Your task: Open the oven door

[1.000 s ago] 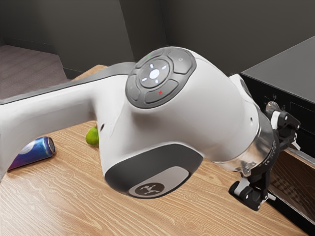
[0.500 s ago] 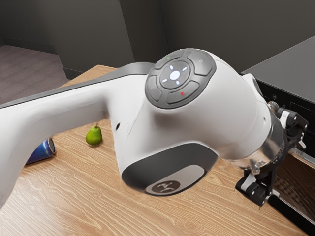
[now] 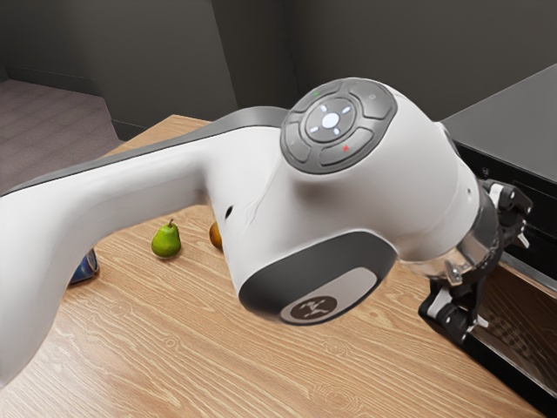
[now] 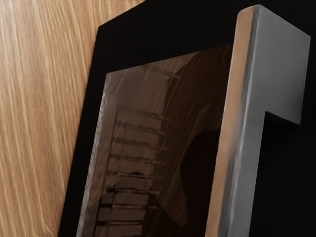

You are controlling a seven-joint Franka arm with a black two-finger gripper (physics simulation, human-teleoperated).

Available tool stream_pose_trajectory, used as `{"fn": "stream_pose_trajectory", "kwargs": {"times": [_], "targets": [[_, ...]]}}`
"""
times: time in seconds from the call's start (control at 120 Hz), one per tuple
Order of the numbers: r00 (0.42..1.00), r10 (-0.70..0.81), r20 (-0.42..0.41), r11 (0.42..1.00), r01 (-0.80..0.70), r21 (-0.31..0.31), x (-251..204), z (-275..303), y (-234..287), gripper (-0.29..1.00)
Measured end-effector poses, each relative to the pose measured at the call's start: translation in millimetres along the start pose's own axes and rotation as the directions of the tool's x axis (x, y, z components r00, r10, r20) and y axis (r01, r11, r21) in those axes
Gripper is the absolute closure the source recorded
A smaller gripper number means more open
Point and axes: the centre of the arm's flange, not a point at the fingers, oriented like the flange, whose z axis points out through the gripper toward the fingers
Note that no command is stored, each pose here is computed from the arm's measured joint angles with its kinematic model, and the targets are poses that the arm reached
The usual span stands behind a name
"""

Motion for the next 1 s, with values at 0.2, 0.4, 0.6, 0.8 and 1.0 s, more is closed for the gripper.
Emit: {"fn": "stream_pose_trajectory", "kwargs": {"times": [0.2,0.4,0.6,0.8,1.0], "targets": [[1.000,-0.018,-0.010,1.000,0.019,0.025,13.2,13.0,-2.8,0.00],[0.999,-0.040,-0.013,0.997,0.041,0.072,24.6,33.3,-14.3,0.00],[0.999,-0.030,0.021,0.995,0.028,0.098,43.2,18.5,-57.4,0.00],[0.999,-0.020,0.040,0.995,0.016,0.098,66.9,0.0,-103.9,0.01],[0.999,-0.014,-0.051,0.999,0.016,0.033,101.4,-33.5,-161.3,0.01]]}}
